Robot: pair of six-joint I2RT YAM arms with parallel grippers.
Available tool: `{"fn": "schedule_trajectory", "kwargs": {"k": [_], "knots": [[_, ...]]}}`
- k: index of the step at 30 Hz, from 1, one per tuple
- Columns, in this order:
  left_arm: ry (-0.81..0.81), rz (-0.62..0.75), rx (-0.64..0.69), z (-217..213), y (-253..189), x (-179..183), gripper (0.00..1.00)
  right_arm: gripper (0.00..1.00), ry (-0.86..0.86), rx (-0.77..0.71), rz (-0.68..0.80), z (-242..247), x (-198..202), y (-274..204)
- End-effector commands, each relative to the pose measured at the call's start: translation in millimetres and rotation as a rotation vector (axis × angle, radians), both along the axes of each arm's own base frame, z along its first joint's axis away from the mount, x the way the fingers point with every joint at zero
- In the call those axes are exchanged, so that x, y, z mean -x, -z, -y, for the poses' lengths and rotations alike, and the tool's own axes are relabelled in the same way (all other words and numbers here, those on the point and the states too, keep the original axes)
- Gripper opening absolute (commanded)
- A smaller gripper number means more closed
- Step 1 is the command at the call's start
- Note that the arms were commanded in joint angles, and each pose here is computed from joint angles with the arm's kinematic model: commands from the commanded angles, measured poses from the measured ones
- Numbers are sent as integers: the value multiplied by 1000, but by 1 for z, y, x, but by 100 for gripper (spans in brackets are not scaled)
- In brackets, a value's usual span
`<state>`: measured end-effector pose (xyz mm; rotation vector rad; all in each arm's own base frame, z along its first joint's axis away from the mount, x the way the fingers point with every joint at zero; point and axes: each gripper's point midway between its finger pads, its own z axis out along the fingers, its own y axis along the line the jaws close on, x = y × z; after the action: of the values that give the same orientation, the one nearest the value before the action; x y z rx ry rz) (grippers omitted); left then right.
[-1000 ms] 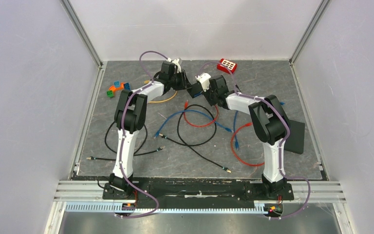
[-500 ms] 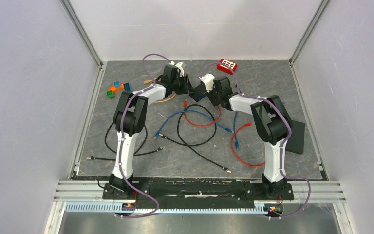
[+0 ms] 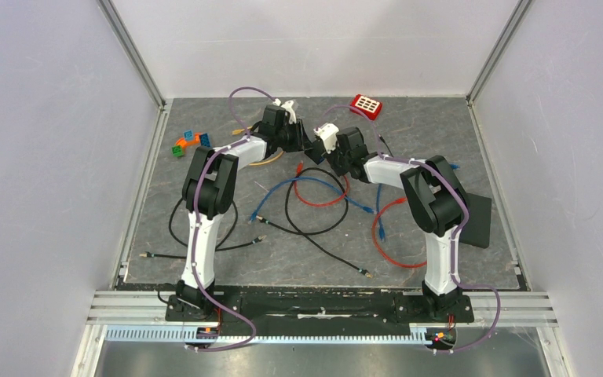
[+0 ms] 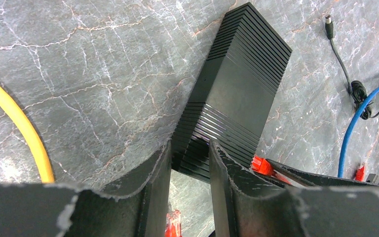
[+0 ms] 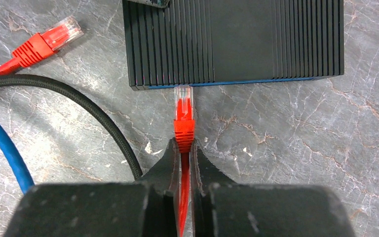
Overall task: Insert the plug into the switch port
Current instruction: Insert the connector into the switch port.
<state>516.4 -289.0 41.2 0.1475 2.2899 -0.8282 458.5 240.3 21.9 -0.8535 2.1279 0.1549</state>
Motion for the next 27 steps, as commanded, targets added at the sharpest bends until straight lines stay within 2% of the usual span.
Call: {"fn": "schedule_trajectory", "kwargs": {"k": [1, 14, 21, 27], "knots": [[35, -13, 42, 13, -12, 14, 39, 0, -6, -64, 16, -17, 6, -22], [59, -27, 61, 23, -10, 26, 38, 0, 15, -102, 25, -25, 9, -27], [59, -50, 81, 23, -8, 36, 38, 0, 41, -129, 84, -26, -2, -34], [72, -99, 119, 28, -4, 47, 37, 0, 18, -123, 196, -23, -9, -43]]}}
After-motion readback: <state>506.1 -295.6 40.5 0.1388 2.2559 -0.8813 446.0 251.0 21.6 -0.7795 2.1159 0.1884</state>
